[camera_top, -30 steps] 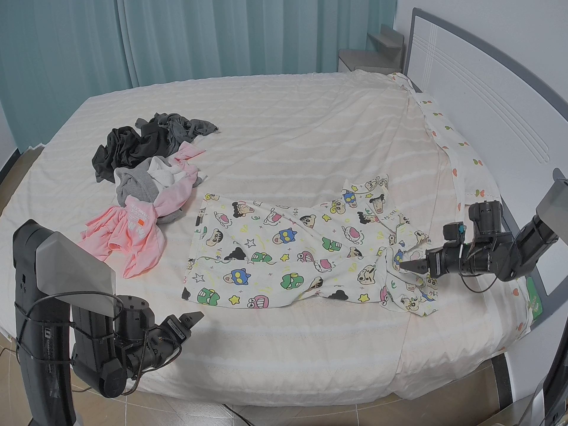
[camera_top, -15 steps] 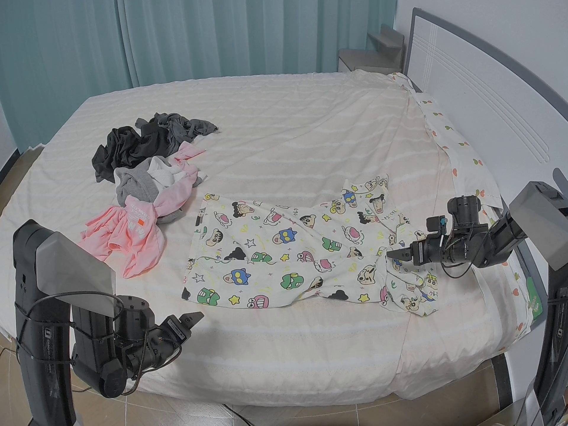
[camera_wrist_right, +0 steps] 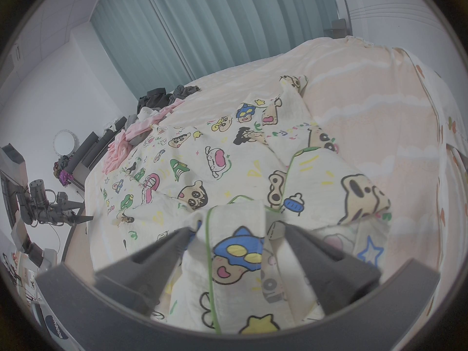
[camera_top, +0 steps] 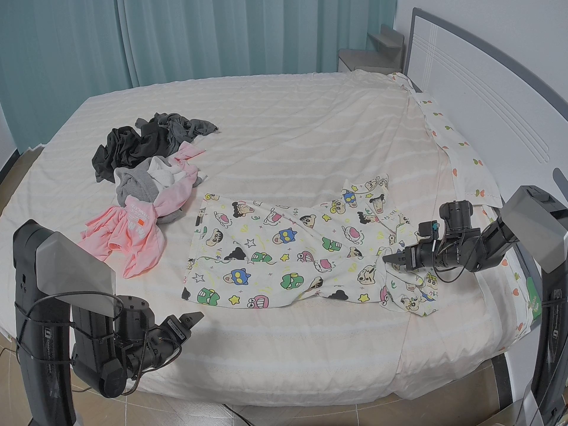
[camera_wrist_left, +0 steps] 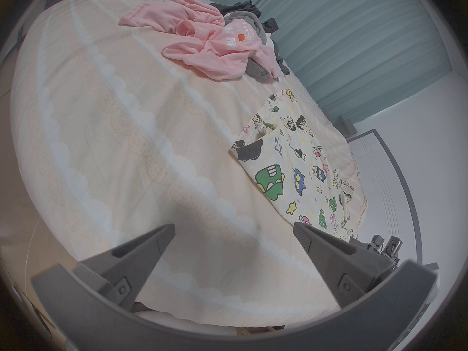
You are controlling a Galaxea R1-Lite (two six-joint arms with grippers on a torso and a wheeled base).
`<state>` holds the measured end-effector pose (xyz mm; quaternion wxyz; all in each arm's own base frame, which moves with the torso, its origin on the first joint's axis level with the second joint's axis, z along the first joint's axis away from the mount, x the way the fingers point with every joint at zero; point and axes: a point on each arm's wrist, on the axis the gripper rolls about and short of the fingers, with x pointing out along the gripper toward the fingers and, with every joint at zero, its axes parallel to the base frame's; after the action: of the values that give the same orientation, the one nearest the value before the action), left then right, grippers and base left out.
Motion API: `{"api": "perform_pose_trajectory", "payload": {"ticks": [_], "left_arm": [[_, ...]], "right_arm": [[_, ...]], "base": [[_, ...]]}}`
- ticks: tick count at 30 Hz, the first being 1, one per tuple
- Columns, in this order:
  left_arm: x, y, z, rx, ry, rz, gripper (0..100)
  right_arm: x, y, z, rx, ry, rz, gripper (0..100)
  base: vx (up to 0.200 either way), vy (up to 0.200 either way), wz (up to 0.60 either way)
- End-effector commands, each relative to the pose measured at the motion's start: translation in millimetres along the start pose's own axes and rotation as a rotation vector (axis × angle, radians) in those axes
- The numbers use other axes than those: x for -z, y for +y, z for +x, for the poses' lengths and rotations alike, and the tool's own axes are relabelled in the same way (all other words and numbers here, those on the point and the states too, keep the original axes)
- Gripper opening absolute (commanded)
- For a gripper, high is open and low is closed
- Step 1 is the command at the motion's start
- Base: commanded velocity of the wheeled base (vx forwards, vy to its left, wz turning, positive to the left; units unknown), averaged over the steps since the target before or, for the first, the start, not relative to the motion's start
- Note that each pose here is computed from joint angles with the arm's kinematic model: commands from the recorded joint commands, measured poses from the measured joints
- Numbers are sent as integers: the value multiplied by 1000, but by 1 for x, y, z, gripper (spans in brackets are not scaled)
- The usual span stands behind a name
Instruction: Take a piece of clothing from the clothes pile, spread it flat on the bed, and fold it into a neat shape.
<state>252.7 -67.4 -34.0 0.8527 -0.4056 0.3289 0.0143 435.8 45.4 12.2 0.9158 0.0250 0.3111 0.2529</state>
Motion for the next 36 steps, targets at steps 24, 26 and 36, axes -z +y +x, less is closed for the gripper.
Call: {"api": "perform_pose_trajectory", "payload": {"ticks": [24,26,36], "left_arm": [[-1,-1,0,14,-9,1,100],[-1,-1,0,15,-10,-1,100],[-1,-1,0,14,-9,1,100]], "right_arm": [[1,78,-45,90,-17,-114,0],[9,85,-44,87,3,-118,0],[40,99,-44,117,59,-123,0]], "base": [[0,0,0],[0,0,0],[0,0,0]]}}
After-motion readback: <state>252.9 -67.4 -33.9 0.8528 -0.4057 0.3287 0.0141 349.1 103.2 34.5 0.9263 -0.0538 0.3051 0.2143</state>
